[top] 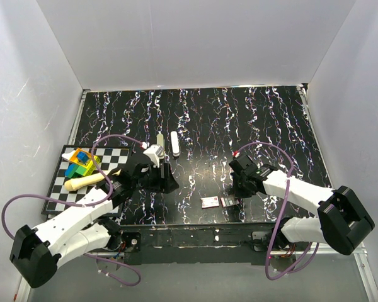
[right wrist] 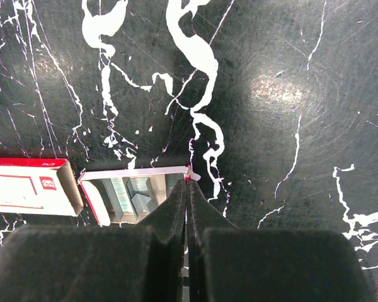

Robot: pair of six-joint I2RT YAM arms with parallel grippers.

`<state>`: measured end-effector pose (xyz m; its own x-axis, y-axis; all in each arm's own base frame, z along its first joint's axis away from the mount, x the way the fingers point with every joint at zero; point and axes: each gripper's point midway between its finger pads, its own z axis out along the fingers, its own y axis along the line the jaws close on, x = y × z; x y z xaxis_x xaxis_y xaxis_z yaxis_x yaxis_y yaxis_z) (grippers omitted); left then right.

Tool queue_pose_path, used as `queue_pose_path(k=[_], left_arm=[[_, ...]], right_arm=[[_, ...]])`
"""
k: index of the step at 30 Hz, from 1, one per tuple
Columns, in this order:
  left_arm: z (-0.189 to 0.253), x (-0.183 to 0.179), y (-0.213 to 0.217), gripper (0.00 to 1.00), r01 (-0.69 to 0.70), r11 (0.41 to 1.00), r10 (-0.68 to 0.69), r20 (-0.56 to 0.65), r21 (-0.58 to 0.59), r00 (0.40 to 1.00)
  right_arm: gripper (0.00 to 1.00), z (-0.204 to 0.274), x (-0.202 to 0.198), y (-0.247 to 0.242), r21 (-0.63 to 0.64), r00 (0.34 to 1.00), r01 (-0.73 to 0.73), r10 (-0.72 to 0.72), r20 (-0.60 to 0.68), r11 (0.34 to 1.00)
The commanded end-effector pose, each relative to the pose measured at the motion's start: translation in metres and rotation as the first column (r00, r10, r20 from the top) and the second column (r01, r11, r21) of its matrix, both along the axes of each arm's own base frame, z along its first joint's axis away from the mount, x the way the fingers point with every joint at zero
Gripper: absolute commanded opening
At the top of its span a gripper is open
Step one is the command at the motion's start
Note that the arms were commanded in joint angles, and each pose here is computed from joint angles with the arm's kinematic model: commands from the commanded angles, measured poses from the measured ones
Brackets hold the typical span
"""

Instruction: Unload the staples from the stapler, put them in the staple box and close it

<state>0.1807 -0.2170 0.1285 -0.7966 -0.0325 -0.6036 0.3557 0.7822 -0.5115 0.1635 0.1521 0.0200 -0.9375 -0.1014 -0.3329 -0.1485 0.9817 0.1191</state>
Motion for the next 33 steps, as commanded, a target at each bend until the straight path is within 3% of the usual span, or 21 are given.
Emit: queue_pose_path(k=[1, 9, 33], left_arm=[[-0.014, -0.004, -0.006, 0.54, -0.008, 1.000, 0.009, -0.038, 0.005, 0.999], [-0.043, -0.015, -0.016, 0.01, 0.030, 0.999, -0.028, -0.116, 0.022, 0.993], [-0.083, -0.029, -0.060, 0.00, 0.142, 0.985, -0.118, -0.220, 0.095, 0.968]], right_arm=[[0.01, -0.004, -0.005, 0.002, 0.013, 1.000, 0.013, -0.012, -0.012, 1.000], [0.01, -0.009, -0.005, 0.006, 0.023, 0.999, 0.027, -0.026, -0.030, 0.999], [0.01, -0.006, 0.000, 0.010, 0.034, 0.999, 0.043, -0.043, -0.018, 0.998]])
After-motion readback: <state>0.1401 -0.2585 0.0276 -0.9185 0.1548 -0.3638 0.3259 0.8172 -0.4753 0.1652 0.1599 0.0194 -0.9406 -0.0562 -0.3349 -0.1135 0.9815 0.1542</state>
